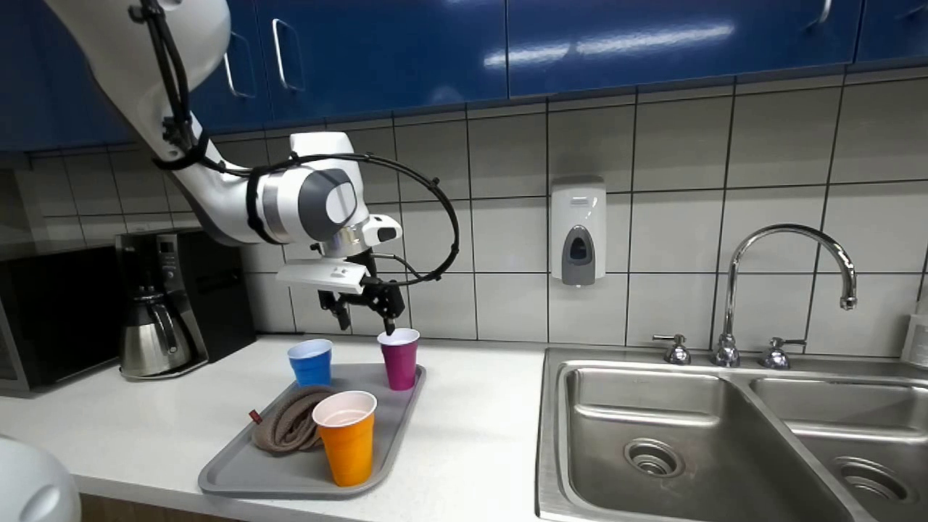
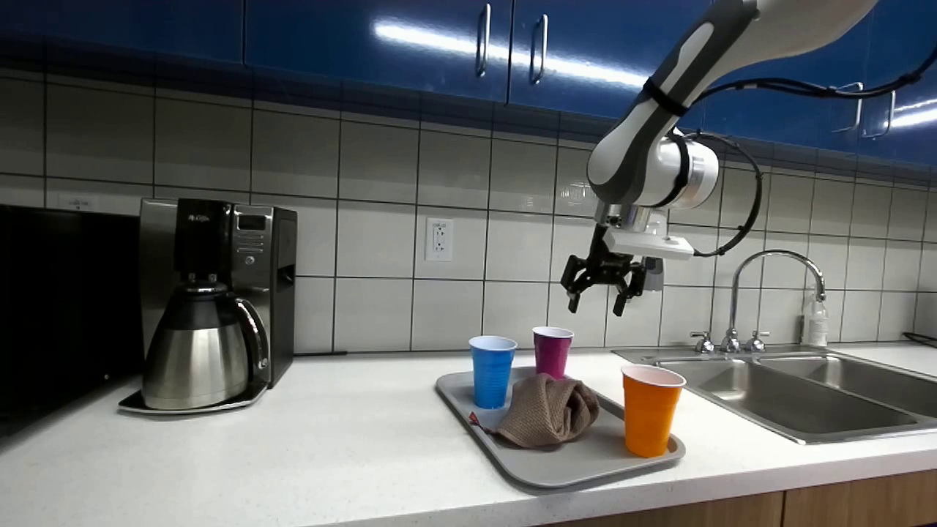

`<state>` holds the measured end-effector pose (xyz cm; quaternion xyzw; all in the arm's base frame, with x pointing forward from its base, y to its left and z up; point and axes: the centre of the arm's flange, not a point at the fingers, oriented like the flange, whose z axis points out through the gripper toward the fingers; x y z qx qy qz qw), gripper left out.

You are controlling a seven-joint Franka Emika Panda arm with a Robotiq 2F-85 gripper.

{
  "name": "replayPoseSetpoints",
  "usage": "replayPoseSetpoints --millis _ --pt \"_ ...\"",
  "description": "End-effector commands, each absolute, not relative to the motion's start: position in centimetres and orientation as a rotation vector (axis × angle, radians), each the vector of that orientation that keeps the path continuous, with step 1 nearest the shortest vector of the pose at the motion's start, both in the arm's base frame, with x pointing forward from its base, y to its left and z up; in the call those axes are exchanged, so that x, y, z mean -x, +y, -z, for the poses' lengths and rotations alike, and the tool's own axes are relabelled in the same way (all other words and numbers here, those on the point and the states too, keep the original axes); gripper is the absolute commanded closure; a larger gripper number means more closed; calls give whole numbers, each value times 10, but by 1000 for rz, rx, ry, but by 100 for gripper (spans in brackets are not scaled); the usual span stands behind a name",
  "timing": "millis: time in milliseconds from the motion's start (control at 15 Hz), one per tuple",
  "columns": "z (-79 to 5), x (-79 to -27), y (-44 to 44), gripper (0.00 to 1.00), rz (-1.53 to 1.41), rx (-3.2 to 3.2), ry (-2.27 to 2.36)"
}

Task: Pick up the orange cup and put it on the gray tray, pick up the mauve cup and put it on the gray tray

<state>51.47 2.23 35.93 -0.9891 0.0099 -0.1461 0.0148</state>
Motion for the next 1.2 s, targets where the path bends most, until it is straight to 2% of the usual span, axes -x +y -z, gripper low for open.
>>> replayPoseSetpoints --millis 0,1133 --pt "-372 -497 5 0 346 3074 -37" --pt "-365 -470 -45 0 339 3177 29"
